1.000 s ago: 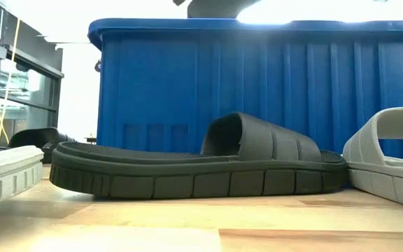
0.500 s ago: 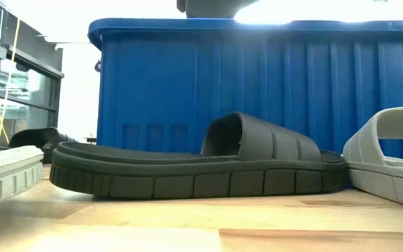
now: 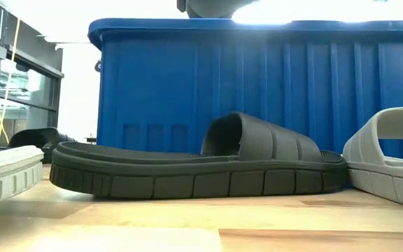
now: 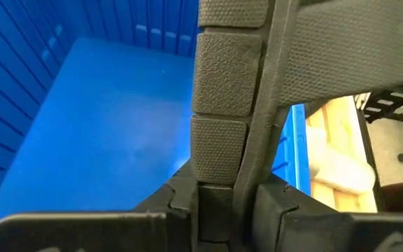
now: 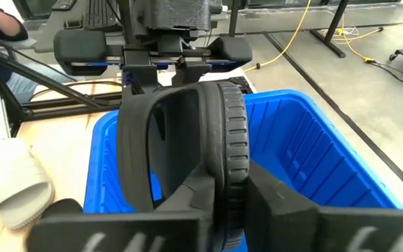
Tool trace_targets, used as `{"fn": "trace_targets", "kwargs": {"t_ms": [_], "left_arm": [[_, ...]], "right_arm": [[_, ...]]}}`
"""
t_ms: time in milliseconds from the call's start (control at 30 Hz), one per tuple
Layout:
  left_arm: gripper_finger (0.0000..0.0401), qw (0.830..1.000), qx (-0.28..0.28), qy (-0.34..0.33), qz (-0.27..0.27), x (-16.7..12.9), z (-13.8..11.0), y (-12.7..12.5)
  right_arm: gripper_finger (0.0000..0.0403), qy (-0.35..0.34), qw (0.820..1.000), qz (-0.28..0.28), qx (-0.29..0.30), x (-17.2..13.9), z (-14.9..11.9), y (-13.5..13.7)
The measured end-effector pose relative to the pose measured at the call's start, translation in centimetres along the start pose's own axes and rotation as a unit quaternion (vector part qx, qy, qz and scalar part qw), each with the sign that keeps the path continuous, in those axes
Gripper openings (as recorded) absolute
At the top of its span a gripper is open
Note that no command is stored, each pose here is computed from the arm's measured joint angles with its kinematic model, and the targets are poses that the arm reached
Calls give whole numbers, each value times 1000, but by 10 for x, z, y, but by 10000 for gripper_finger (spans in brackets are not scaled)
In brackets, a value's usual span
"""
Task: Pick and place slides into bin
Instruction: Put the black slides into the blue bin
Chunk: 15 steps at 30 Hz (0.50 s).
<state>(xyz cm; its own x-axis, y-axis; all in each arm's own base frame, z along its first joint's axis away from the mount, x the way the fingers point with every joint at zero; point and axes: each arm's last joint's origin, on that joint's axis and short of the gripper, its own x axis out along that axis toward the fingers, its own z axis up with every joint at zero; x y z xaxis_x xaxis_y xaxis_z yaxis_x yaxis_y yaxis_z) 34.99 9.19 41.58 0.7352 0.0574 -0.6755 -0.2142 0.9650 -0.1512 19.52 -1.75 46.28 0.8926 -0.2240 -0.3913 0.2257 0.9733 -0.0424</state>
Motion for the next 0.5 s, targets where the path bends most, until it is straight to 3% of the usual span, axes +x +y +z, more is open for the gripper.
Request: {"fn": "trace_targets", "kwargs": {"t_ms": [300, 500], "left_arm": [[57, 1000, -13, -4, 10, 0, 1, 1], [68, 999, -35, -13, 25, 0, 2, 2]], "right_arm": [[173, -22, 998, -51, 19, -33, -4, -9], [224, -77, 992, -81, 64, -76, -8, -18]]}}
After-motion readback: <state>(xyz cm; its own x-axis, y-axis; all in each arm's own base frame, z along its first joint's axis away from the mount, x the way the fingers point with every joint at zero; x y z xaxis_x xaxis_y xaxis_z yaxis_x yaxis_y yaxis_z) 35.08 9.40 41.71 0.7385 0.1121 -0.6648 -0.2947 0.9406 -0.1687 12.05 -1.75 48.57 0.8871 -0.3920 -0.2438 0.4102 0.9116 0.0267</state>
